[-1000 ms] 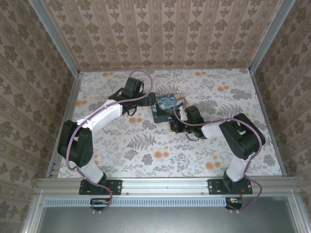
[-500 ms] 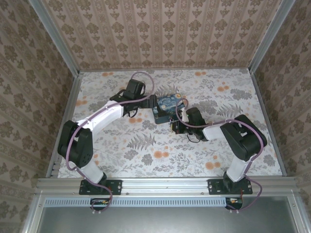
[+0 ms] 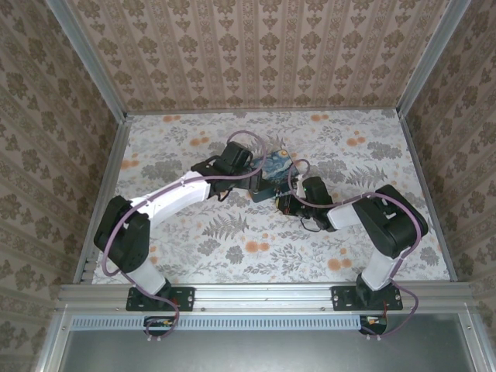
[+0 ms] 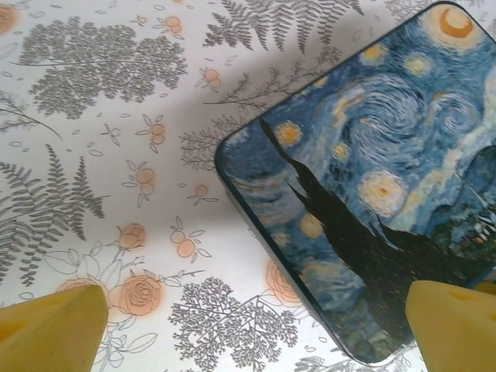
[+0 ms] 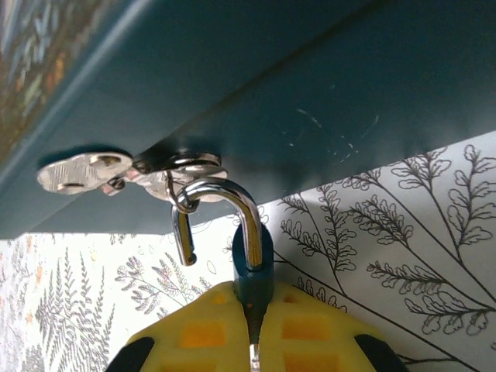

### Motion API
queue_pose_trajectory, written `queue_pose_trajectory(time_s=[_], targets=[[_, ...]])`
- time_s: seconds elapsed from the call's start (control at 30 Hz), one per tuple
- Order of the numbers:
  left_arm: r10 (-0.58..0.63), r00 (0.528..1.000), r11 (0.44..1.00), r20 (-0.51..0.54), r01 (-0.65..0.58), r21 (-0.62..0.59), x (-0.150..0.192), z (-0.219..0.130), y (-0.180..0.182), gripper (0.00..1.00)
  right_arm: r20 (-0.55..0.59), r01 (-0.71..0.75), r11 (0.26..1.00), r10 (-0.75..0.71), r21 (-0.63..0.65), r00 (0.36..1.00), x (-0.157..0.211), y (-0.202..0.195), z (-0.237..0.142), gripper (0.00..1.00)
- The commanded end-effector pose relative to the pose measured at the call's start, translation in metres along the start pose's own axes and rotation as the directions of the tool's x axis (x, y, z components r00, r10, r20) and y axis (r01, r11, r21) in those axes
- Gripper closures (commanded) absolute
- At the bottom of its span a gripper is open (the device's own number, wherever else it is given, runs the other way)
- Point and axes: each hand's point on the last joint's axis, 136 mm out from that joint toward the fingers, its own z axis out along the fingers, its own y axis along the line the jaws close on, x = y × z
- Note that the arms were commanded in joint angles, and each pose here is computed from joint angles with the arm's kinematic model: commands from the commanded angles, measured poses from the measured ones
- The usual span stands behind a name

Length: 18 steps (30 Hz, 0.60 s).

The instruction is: Unlock the padlock with the key

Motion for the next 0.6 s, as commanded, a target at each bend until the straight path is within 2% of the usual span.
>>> queue_pose_trajectory(time_s=[0.0,0.3,0.57], targets=[[0.001,1.0,0.996,-0.016,-0.003,-0.085,0.009,0.007,0.009,0.0,-0.005,-0.076,0.997,0.076,0.013,0.997,0.006,-0.006,-0.005,1.0],[0.063,0.997,0.991,-0.043,-0.067,-0.119,0.016,0.024,-0.009,0.0,0.021,-0.148,0.989,0.147,0.024,0.989,0.009,-0.016,-0.008,1.0],[0.125,0.988,0.978,-0.09,-0.138,-0.155,0.037,0.034,-0.014,0.0,0.043,-0.188,0.982,0.187,0.017,0.981,0.006,-0.02,-0.011,1.0]])
